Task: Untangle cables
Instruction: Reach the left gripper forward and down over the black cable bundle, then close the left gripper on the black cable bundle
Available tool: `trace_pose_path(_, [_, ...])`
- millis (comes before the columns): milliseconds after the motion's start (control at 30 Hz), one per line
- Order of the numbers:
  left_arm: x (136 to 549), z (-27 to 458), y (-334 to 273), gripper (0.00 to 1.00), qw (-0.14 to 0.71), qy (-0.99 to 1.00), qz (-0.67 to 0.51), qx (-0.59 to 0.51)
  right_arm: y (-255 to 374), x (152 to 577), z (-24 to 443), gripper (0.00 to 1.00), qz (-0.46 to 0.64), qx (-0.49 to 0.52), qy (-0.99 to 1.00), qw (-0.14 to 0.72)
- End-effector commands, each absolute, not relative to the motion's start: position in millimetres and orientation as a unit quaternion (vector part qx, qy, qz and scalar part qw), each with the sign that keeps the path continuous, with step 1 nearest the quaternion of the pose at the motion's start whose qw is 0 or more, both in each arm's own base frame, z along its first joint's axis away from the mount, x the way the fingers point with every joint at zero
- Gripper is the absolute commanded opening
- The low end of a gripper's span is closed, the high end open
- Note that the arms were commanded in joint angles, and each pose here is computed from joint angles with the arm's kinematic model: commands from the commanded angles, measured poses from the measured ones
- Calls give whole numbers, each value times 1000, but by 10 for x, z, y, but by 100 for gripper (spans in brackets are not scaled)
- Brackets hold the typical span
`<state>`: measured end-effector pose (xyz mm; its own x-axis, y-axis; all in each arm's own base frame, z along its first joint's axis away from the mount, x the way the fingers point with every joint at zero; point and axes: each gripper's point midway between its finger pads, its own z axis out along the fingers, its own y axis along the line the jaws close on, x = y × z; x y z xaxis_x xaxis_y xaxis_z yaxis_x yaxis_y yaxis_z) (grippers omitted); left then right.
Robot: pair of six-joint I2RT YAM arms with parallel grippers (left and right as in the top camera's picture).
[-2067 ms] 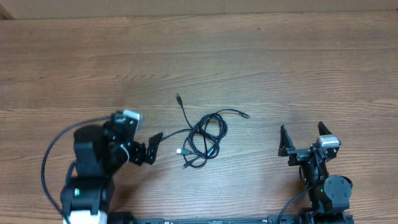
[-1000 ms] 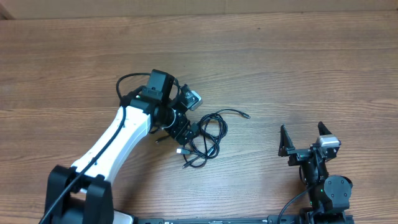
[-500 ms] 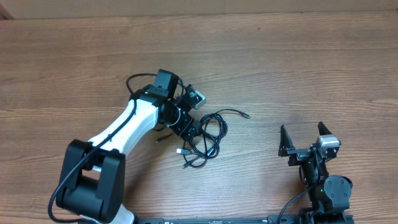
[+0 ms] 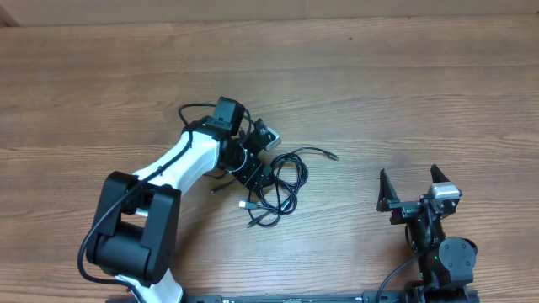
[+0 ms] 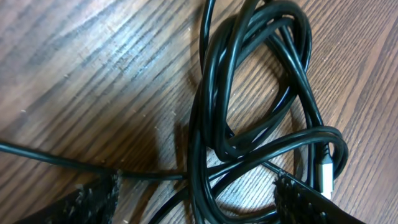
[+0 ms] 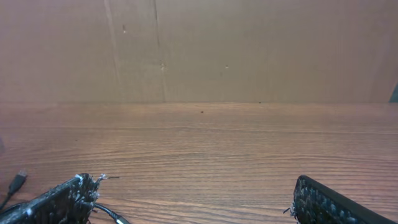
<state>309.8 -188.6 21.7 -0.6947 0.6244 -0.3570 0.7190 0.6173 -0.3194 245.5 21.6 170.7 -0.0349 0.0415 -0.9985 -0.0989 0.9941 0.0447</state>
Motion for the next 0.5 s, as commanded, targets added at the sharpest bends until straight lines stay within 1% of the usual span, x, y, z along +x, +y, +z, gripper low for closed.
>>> trace_pose_path(0, [3143,249,-1976,77,114,884,-237,386,202,2457,1695,100,46,-19,716,697])
trace_pose_path(100, [3160,253,-1983,70,118,884,-237,386,202,2457,1695,100,46,-19,716,697])
trace_pose_path(233, [3174,241,-1988,65,120,883,-237,386,202,2457,1695,100,46,-19,716,697])
trace_pose_path(333, [3162,213,-1985,64,115,885,-238,384,202,2457,1695,100,46,-19,716,697])
trace_pose_path(467, [3134,190,-2011,66,109,883,-249,383,202,2457,1695,100,46,-19,716,697])
